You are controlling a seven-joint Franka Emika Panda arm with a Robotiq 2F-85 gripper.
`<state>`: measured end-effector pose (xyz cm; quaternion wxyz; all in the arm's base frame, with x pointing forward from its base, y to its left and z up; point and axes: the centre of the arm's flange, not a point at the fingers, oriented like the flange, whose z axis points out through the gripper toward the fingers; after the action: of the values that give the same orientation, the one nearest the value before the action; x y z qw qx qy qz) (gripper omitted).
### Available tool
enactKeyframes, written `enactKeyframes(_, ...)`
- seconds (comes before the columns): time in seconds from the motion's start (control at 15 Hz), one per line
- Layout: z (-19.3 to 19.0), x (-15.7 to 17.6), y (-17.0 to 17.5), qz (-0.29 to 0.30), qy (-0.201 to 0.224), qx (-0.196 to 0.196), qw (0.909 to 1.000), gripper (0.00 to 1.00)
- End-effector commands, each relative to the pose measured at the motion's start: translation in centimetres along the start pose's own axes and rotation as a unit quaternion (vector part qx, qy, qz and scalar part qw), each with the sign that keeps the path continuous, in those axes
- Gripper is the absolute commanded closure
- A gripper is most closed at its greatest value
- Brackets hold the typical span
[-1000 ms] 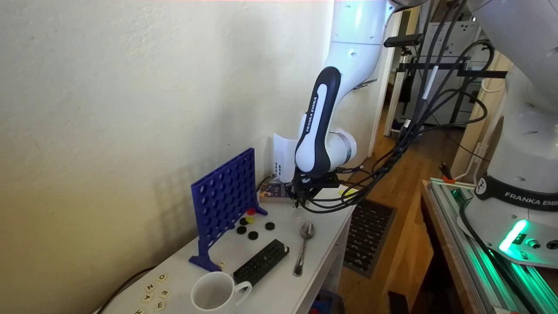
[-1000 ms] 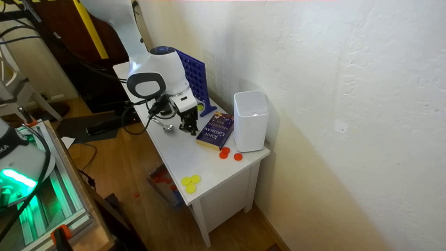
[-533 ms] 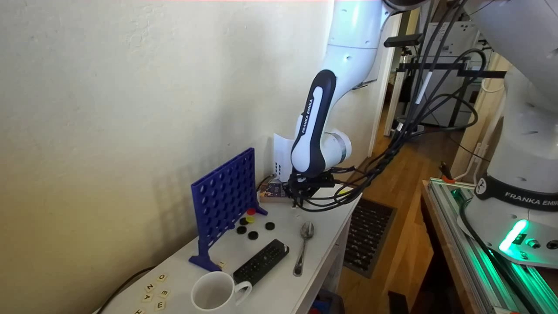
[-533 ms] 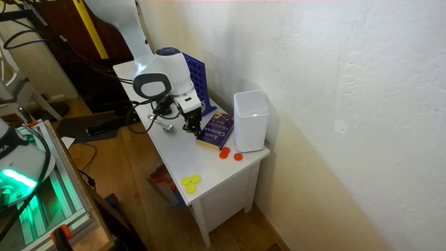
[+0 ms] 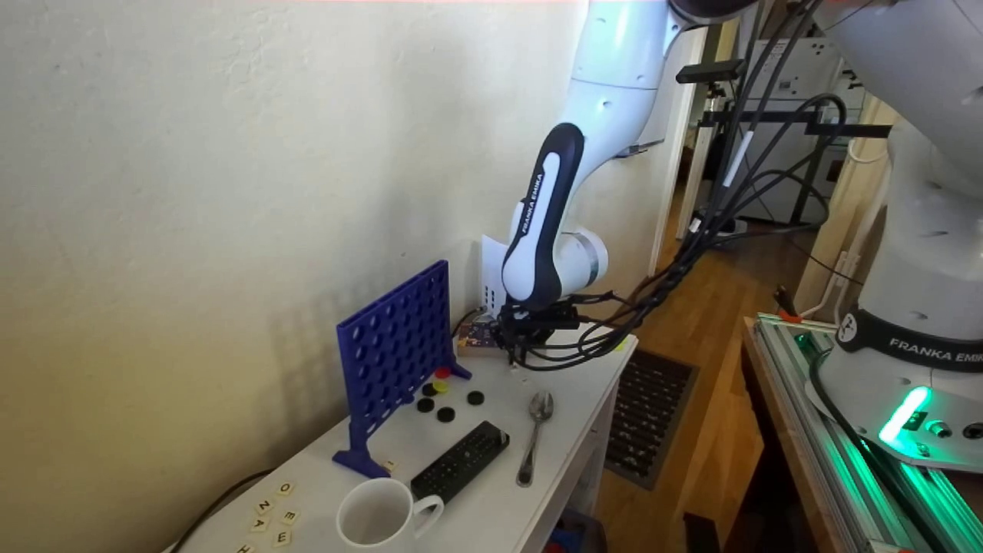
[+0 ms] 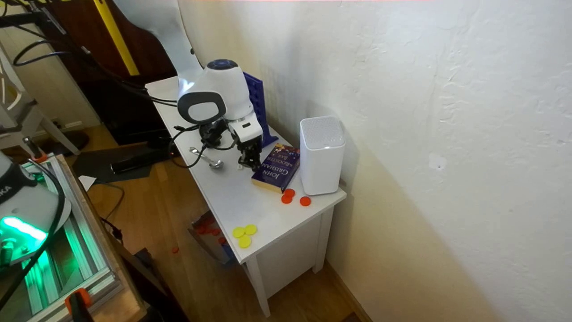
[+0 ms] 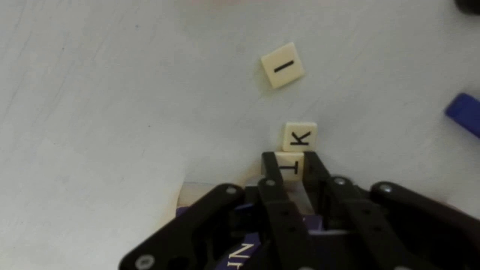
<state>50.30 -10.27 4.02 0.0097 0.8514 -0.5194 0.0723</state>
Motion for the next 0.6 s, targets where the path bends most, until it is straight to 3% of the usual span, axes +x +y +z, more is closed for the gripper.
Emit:
enactKeyframes(0.0,0.6,-0.3,-1.3,-0.001,-0.017,0.000,0.9999,0.95)
enactKeyframes(0.53,0.4,-2.4,-2.5,-0.004,-0.041,0.011,0.9991,0.95)
